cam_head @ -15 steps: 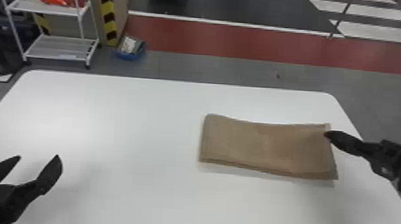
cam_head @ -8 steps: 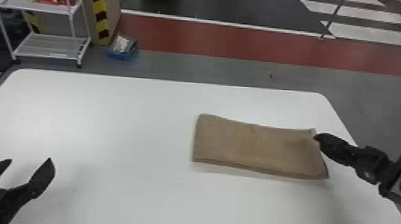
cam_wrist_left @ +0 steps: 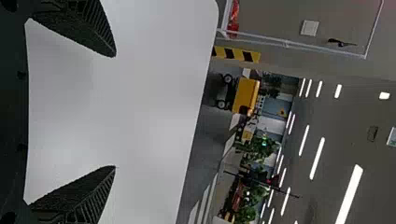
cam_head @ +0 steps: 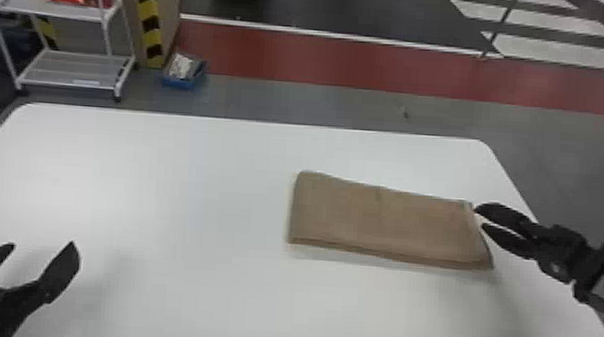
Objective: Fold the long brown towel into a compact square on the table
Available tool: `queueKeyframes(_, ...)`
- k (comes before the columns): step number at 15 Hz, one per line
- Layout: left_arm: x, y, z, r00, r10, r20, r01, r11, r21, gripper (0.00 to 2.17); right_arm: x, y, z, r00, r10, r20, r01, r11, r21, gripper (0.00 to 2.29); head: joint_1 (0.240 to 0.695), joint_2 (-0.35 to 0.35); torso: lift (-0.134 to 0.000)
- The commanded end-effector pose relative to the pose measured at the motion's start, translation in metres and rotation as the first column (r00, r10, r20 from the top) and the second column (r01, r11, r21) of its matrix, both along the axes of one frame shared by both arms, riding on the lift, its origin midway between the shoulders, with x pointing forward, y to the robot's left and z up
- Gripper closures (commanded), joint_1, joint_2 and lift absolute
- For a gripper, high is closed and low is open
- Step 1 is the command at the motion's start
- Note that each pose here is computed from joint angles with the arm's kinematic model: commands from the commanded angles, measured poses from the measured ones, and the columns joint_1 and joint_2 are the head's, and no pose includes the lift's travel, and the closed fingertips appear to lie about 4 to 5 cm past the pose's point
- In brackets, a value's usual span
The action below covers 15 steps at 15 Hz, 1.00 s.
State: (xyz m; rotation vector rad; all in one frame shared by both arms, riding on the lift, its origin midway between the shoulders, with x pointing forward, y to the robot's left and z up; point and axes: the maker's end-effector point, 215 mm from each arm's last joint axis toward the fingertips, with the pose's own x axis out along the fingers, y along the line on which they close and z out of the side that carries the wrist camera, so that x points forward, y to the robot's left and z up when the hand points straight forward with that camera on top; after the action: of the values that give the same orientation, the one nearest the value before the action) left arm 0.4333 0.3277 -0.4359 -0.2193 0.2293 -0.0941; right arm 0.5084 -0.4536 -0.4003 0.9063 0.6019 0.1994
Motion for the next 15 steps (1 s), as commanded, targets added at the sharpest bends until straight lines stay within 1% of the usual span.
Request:
queueKeyframes(1, -0.002, 0.006, -0.002, 1.0, 0.008, -0.004, -0.008, 1.0, 0.002, 0.01, -0.008, -0.011, -0.001, 1.0, -0.007, -0.02, 0.007, 1.0, -0.009, 0.53, 0.695, -0.147, -0.123)
queueKeyframes(2, -0.003, 0.008, -0.003, 1.0, 0.01, -0.006, -0.01, 1.0, 0.002, 0.01, -0.011, -0.019, -0.001, 1.0, -0.011, -0.027, 0.011, 1.0, -0.023, 0.53, 0.695, -0.15, -0.123)
queueKeyframes(3, -0.003, 0.009, -0.003, 1.0, 0.01, -0.004, -0.01, 1.0, 0.003, 0.01, -0.016, -0.033, -0.002, 0.999, -0.034, -0.035, 0.033, 0.999, -0.038, 0.53, 0.695, -0.153, -0.123)
queueKeyframes(4, -0.003, 0.007, -0.004, 1.0, 0.008, -0.005, -0.008, 1.0, 0.0, 0.01, -0.019, -0.036, -0.004, 0.998, -0.035, -0.046, 0.033, 0.999, -0.042, 0.53, 0.695, -0.16, -0.123)
queueKeyframes(6, -0.003, 0.007, -0.004, 1.0, 0.004, -0.006, -0.004, 1.0, -0.001, 0.01, -0.023, -0.042, -0.015, 0.995, -0.036, -0.091, 0.03, 0.997, -0.072, 0.52, 0.695, -0.176, -0.123)
queueKeyframes(9, -0.004, 0.009, -0.005, 1.0, 0.005, -0.007, -0.005, 1.0, -0.001, 0.01, -0.023, -0.031, -0.033, 0.989, -0.009, -0.147, -0.007, 0.994, -0.111, 0.52, 0.695, -0.194, -0.123)
queueKeyframes(12, -0.008, 0.015, -0.007, 1.0, 0.012, -0.01, -0.012, 1.0, -0.001, 0.01, -0.014, -0.012, -0.04, 0.986, 0.023, -0.164, -0.044, 0.992, -0.121, 0.52, 0.695, -0.181, -0.123)
queueKeyframes(15, -0.012, 0.022, -0.006, 1.0, 0.023, -0.005, -0.023, 1.0, 0.002, 0.01, -0.011, -0.005, -0.041, 0.986, 0.031, -0.163, -0.051, 0.992, -0.116, 0.53, 0.695, -0.148, -0.123)
